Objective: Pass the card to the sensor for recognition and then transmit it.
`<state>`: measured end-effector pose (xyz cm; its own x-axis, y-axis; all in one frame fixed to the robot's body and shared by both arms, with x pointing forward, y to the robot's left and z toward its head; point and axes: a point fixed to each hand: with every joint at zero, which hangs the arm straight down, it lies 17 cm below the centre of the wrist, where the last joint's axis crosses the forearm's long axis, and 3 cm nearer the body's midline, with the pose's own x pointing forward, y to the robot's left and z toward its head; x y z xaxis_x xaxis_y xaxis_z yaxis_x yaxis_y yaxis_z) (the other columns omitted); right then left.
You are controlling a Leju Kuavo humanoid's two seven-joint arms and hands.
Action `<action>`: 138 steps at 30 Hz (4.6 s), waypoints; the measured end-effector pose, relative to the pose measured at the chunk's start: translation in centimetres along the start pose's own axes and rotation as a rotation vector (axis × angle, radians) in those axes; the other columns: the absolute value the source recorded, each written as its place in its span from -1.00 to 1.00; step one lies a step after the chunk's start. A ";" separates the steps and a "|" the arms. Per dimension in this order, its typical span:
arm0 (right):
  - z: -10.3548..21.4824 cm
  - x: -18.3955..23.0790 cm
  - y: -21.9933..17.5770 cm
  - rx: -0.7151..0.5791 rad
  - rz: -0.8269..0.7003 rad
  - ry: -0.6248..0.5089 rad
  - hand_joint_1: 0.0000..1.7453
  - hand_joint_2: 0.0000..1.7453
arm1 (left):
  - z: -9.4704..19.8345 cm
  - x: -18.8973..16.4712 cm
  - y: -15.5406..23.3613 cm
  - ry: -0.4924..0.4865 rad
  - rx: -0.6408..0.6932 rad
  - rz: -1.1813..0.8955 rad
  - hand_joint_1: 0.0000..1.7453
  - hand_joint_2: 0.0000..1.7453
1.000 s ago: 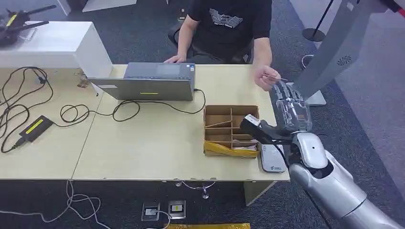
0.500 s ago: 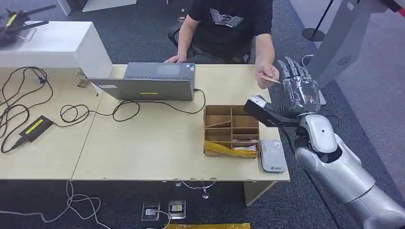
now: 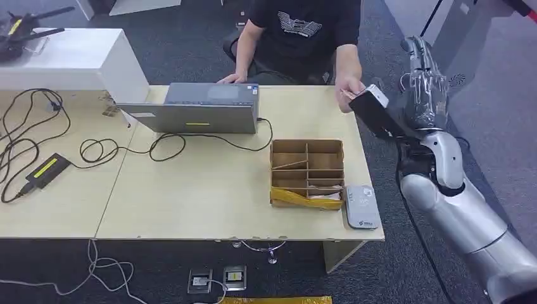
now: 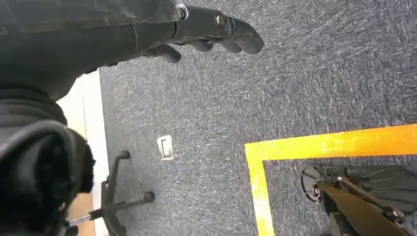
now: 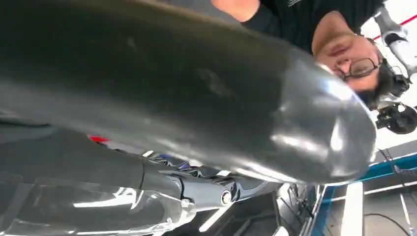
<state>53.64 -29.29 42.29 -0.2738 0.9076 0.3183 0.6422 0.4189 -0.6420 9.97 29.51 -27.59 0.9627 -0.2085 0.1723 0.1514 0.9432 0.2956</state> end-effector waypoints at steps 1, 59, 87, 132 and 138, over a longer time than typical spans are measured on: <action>-0.1 -0.1 0.0 0.002 -0.043 0.012 -1.00 -1.00 | 0.0 0.0 0.1 0.002 0.003 0.002 -1.00 -1.00; -1.0 4.4 6.1 0.234 0.178 -0.077 -1.00 -1.00 | 0.1 -1.3 0.3 0.087 0.051 0.056 -1.00 -1.00; 2.5 2.0 10.6 0.475 0.432 -0.130 -1.00 1.00 | -0.2 -1.5 1.5 0.087 0.059 0.055 -1.00 -1.00; 4.9 -3.0 11.3 0.494 0.445 0.015 1.00 1.00 | -0.3 -1.6 1.6 0.088 0.052 0.053 -1.00 -1.00; 5.2 -2.9 11.6 0.494 0.495 -0.010 1.00 1.00 | -0.2 -1.8 1.6 0.101 0.054 0.058 -1.00 -1.00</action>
<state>58.10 -26.88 30.28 -0.0410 0.9943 -0.0984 0.2934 -0.0822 -0.9524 8.54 31.47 -27.65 0.9875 -0.1247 0.0961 0.0854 0.9371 0.3385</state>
